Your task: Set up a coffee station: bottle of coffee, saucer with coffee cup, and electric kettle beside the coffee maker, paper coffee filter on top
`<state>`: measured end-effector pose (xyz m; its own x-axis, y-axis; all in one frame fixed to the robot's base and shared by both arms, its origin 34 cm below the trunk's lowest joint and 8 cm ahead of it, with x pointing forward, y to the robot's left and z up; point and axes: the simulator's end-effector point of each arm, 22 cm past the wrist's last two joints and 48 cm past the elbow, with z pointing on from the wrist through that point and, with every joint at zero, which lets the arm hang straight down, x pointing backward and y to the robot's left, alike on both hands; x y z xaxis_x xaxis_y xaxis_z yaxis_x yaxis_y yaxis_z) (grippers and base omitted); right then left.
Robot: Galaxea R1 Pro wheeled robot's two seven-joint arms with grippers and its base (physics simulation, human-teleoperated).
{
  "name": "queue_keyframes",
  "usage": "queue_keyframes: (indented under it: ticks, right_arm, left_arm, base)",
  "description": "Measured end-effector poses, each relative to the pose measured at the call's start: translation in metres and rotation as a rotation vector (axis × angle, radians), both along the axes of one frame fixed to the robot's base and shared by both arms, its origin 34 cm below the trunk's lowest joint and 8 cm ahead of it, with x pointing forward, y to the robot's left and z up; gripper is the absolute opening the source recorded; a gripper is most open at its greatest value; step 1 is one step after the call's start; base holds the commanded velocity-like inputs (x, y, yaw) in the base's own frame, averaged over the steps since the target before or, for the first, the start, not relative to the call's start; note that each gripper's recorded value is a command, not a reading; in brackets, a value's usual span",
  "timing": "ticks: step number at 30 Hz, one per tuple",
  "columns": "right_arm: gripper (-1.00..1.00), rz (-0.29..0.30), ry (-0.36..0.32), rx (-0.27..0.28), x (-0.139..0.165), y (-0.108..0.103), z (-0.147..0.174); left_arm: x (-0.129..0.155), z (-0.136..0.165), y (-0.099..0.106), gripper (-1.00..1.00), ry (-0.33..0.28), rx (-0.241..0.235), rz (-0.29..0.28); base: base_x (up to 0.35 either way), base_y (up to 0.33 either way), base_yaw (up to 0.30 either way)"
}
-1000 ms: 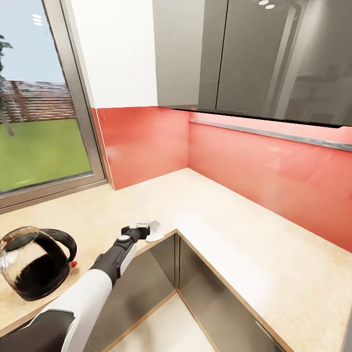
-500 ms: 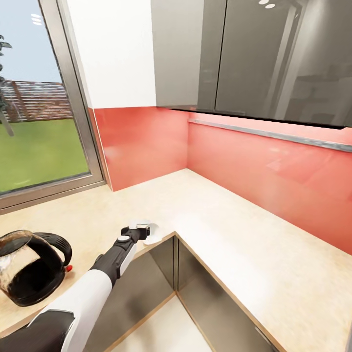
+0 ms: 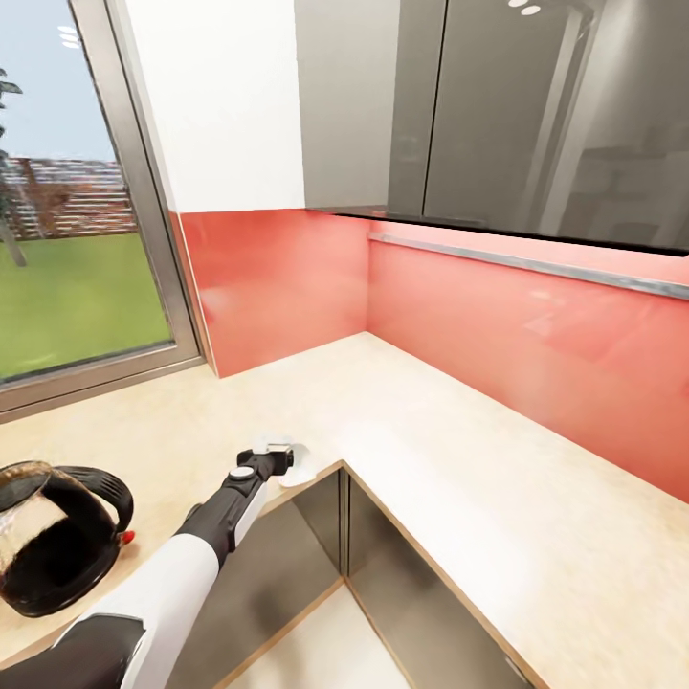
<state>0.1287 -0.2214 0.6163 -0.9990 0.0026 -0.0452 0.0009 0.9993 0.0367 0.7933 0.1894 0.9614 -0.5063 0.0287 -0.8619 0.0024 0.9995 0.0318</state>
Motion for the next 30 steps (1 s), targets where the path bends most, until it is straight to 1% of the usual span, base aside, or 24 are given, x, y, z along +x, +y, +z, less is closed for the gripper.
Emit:
queue_keyframes:
  ticks: [16,17,30]
  right_arm:
    - [1.00,0.001,0.005,0.000,-0.0022,0.0000,0.0000]
    - [1.00,0.001,0.005,0.000,-0.0022,0.0000,0.0000]
    - [1.00,0.001,0.005,-0.001,-0.0022,-0.0005,0.0000]
  left_arm:
    - [0.0003,0.0011,-0.0011,1.00,-0.003,0.001,-0.003]
    - [0.0000,0.0004,-0.0011,-1.00,-0.001,0.001,-0.003]
    - [0.0013,0.0031,-0.0005,-1.00,-0.008,-0.003,0.000]
  base:
    - [0.004,0.000,0.000]
    - [0.000,0.000,0.000]
    - [0.000,0.000,0.000]
